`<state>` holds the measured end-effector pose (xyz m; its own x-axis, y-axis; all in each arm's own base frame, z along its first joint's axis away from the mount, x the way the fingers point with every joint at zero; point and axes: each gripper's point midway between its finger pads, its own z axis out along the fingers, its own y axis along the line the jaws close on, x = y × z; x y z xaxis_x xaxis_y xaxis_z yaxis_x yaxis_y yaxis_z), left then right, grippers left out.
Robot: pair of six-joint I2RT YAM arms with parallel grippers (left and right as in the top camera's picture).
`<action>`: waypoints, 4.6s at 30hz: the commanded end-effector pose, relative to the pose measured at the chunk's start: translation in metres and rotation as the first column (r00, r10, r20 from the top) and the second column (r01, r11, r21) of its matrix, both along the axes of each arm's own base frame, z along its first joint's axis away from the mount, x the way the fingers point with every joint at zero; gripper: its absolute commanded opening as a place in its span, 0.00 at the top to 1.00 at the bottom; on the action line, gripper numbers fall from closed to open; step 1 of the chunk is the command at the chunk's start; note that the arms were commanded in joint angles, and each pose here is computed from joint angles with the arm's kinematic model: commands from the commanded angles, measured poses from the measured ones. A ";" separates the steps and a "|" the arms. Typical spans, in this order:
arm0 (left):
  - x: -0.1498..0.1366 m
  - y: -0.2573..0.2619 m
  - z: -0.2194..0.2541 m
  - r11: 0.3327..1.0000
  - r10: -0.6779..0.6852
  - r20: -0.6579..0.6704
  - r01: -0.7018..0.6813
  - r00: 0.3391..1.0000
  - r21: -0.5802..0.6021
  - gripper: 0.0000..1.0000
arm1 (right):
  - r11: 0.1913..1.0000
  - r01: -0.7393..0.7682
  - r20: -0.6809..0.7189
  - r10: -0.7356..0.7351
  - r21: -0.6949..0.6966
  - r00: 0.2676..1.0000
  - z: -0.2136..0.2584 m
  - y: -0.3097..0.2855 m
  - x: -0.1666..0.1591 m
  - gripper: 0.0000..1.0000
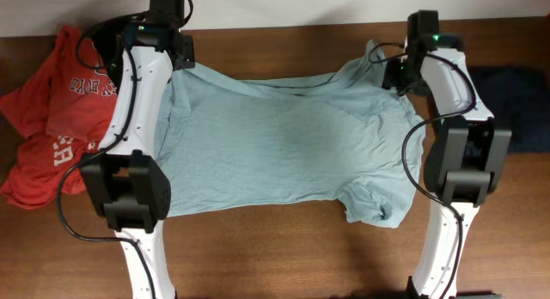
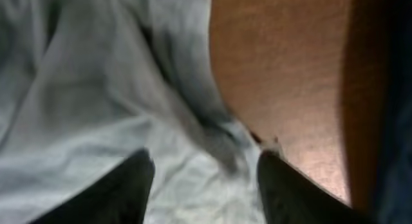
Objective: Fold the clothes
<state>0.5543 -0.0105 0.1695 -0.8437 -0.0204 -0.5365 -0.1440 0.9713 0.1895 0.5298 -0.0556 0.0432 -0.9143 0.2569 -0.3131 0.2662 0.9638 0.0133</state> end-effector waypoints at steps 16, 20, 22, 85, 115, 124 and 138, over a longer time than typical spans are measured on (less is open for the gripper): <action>0.005 0.006 -0.017 1.000 0.026 -0.018 -0.026 0.999 0.009 0.99 | 0.999 0.022 0.011 -0.022 -0.028 1.000 -0.019 -0.011 0.003 0.73; 0.005 0.007 -0.017 1.000 0.028 -0.017 -0.028 0.999 0.012 0.99 | 0.999 0.022 -0.009 -0.022 -0.026 1.000 -0.031 -0.010 -0.004 0.83; 0.006 0.007 -0.016 1.000 0.028 -0.011 -0.028 1.000 0.012 0.99 | 0.999 0.036 -0.014 -0.036 -0.021 0.999 -0.032 -0.010 -0.006 0.96; -0.373 0.029 0.447 0.989 0.000 0.847 0.124 0.531 -0.078 0.99 | 0.997 0.079 0.932 -0.032 0.004 0.360 0.537 0.038 -0.444 0.94; -0.241 0.018 0.321 0.994 -0.002 0.507 0.058 0.862 -0.094 0.99 | 0.997 0.079 0.648 -0.052 -0.012 0.760 0.446 0.021 -0.288 0.96; -0.144 0.013 0.250 0.996 0.019 0.379 0.016 0.925 -0.088 0.99 | 0.999 -0.031 0.451 0.016 0.026 0.892 0.364 0.025 -0.150 0.96; -0.001 0.000 0.094 0.998 0.027 0.219 -0.013 0.975 -0.064 0.99 | 0.984 -0.150 0.367 0.103 0.100 0.924 0.232 0.042 0.006 0.96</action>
<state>0.5339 -0.0145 0.2945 -0.6877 -0.0602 -0.7235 -0.1716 0.9818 0.0815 0.5186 -0.0237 0.2818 -0.7807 0.2397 -0.5771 0.1437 0.9676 0.2075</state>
